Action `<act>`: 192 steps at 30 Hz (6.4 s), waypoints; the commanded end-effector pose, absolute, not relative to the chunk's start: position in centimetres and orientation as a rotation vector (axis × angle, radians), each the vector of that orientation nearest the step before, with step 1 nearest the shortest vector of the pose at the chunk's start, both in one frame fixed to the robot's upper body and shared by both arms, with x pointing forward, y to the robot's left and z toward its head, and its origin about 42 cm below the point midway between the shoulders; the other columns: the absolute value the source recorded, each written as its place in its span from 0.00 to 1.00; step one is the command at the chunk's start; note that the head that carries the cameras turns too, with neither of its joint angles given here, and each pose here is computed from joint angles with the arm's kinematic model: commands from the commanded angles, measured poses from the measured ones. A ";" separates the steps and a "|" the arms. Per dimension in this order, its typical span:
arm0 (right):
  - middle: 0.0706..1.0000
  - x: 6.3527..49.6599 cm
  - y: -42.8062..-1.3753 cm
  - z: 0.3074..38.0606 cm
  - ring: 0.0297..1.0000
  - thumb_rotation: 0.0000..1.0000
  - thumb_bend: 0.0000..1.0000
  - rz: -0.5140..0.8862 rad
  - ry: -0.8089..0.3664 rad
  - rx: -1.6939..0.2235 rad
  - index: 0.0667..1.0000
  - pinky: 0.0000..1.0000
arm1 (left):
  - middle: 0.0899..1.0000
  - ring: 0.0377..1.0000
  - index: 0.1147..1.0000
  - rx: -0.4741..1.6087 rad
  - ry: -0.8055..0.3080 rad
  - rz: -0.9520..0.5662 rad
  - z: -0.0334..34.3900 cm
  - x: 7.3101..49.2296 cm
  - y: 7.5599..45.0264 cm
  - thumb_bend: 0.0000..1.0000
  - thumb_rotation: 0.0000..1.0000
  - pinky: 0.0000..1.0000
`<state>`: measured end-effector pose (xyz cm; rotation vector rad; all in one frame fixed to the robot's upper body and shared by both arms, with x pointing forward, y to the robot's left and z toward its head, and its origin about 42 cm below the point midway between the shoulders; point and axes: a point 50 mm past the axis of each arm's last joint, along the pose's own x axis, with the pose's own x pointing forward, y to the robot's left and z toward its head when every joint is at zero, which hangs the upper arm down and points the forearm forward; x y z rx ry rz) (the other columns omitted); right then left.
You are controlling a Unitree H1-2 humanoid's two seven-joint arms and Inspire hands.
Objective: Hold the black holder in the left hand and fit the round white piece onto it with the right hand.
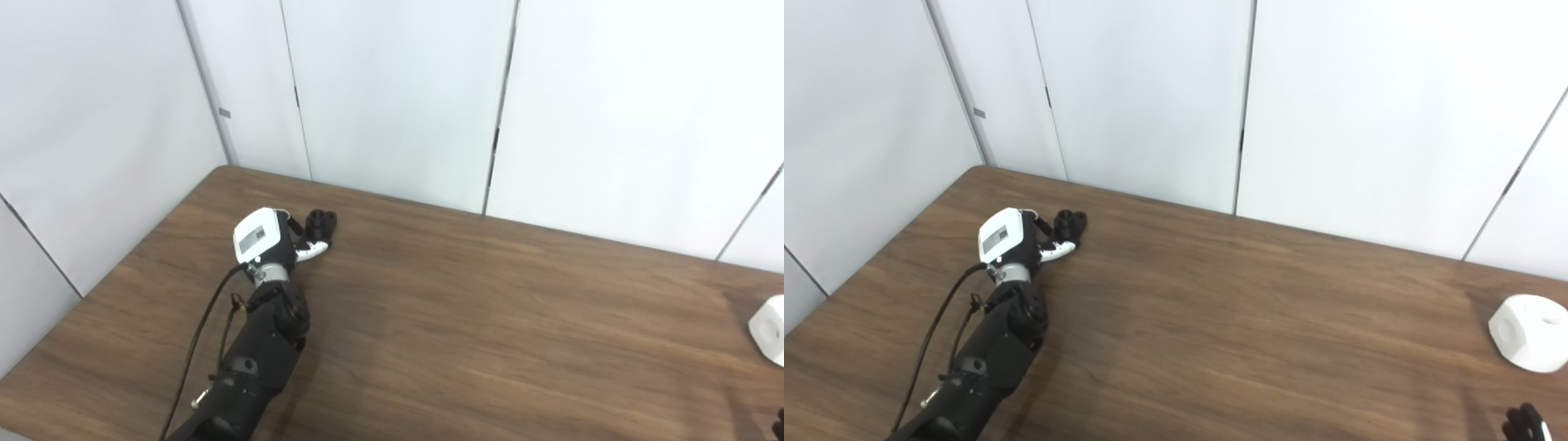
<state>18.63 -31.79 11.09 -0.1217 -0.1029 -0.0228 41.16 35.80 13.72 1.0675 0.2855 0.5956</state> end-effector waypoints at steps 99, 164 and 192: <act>0.91 17.7 -27.5 13.4 0.92 1.00 0.55 -0.035 -0.050 -0.200 0.94 1.00 | 0.78 0.88 0.42 1.179 -0.072 -0.553 10.2 19.3 17.9 0.52 0.05 0.94; 1.00 37.8 -36.9 34.1 1.00 0.22 0.88 -0.057 0.044 -1.406 0.91 0.99 | 0.80 0.89 0.42 1.205 -0.055 -0.550 7.1 18.4 20.7 0.52 0.05 0.92; 1.00 45.9 -37.5 34.7 1.00 0.20 1.00 0.094 0.367 -1.604 0.93 1.00 | 0.78 0.88 0.42 1.219 -0.051 -0.530 6.5 18.9 20.7 0.52 0.05 0.92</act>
